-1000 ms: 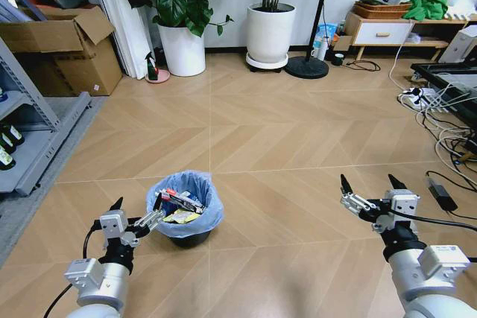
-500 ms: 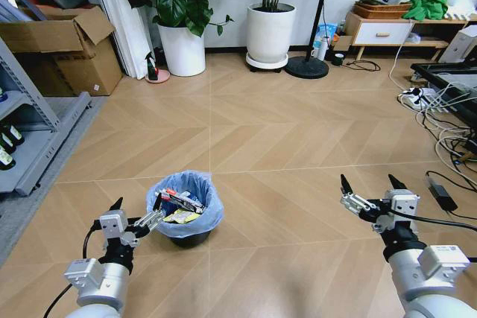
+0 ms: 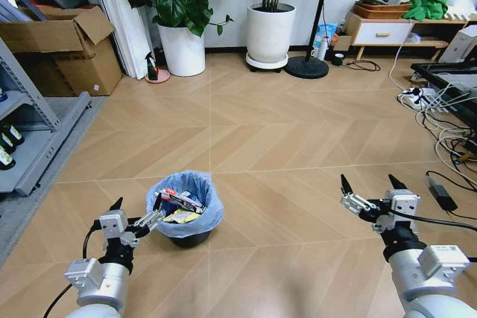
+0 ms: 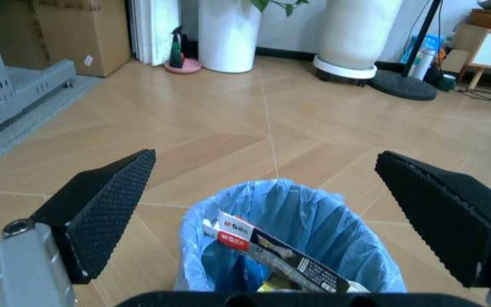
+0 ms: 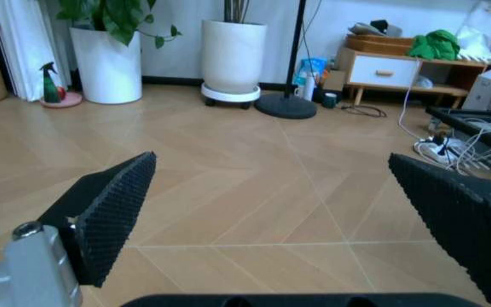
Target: Pick up the trash bin and place the garbage on the floor into it.
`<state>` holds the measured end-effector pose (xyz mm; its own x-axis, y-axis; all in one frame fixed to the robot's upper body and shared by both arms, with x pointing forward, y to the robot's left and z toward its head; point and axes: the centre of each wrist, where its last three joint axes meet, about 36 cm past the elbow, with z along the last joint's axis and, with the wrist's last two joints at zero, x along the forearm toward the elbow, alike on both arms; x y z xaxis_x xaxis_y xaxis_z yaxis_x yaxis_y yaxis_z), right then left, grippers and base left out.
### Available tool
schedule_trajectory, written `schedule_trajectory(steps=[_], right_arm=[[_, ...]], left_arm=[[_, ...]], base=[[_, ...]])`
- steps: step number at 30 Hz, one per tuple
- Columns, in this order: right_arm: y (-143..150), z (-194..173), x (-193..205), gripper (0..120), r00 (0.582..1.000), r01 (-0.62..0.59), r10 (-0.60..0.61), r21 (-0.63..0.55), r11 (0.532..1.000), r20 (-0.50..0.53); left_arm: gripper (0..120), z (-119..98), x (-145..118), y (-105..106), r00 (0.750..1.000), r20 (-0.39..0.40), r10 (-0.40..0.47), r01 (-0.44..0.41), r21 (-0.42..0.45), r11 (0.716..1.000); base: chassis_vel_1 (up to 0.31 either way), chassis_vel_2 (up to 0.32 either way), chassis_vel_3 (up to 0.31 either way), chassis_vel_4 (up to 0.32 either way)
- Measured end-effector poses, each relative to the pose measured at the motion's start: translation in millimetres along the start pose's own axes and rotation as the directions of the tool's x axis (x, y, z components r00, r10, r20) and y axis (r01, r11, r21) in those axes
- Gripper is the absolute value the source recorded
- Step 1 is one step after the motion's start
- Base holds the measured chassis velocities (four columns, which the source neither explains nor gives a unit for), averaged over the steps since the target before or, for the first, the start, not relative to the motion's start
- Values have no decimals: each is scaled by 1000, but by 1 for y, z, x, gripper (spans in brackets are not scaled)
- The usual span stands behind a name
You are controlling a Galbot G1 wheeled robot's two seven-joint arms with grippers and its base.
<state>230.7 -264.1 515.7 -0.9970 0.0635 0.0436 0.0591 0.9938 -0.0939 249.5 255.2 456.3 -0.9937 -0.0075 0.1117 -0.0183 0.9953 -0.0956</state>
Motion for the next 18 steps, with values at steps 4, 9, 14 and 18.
schedule_trajectory(steps=[4, 9, 14, 18], right_arm=[[0, 0, 0, 100, 1000, 0, 0, 0, 1000, 0], [0, 0, 0, 100, 1000, 0, 0, 0, 1000, 0], [0, 0, 0, 100, 1000, 0, 0, 0, 1000, 0], [0, 0, 0, 100, 1000, 0, 0, 0, 1000, 0]], left_arm=[[100, 0, 0, 0, 1000, 0, 0, 0, 0, 1000], [100, 0, 0, 0, 1000, 0, 0, 0, 0, 1000], [100, 0, 0, 0, 1000, 0, 0, 0, 0, 1000], [100, 0, 0, 0, 1000, 0, 0, 0, 0, 1000]], base=[[0, 0, 0, 0], [0, 0, 0, 0], [0, 0, 0, 0], [0, 0, 0, 0]])
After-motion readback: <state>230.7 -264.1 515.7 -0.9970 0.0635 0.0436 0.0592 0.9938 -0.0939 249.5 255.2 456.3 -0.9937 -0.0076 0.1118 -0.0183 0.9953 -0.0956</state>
